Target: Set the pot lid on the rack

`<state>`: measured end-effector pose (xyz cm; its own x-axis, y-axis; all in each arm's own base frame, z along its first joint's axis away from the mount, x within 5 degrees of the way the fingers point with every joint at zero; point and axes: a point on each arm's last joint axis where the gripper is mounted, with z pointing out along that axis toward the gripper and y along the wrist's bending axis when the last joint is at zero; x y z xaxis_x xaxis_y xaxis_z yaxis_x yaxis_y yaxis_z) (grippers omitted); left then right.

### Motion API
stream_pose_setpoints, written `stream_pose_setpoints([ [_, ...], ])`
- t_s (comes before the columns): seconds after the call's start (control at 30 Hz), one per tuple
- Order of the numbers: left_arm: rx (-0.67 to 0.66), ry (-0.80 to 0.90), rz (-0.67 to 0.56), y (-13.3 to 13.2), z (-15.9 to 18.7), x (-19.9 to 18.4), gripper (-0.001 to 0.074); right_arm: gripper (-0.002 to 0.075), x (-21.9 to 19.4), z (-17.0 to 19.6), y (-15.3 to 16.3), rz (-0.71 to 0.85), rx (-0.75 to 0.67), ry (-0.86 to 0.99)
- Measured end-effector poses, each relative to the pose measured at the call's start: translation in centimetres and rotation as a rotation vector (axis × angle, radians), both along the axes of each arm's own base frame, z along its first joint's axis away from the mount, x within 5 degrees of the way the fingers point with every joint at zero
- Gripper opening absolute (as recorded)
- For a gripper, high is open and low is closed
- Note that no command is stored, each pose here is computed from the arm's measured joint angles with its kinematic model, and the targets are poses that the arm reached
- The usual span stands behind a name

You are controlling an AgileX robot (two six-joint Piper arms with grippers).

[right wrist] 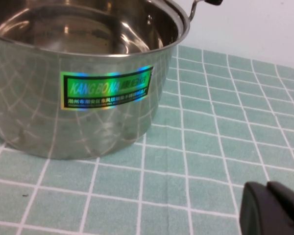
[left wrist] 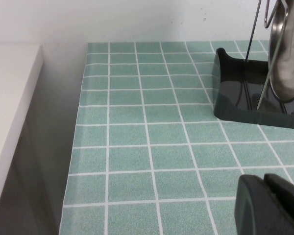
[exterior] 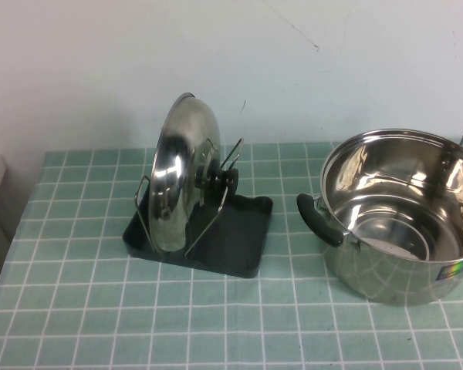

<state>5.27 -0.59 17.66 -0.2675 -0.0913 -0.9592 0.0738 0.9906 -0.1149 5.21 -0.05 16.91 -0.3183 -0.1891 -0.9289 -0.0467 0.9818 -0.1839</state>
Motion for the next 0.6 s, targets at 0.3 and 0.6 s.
stream_pose_setpoints([
  [0.3,0.000,0.000,0.000,0.00,0.00,0.00,-0.0002,-0.0001,-0.03,0.02,-0.20,-0.050,0.071,-0.006],
  [0.6,0.000,0.000,0.000,0.00,0.00,0.00,-0.0002,-0.0001,-0.07,-0.05,-0.28,-0.038,0.009,0.007],
])
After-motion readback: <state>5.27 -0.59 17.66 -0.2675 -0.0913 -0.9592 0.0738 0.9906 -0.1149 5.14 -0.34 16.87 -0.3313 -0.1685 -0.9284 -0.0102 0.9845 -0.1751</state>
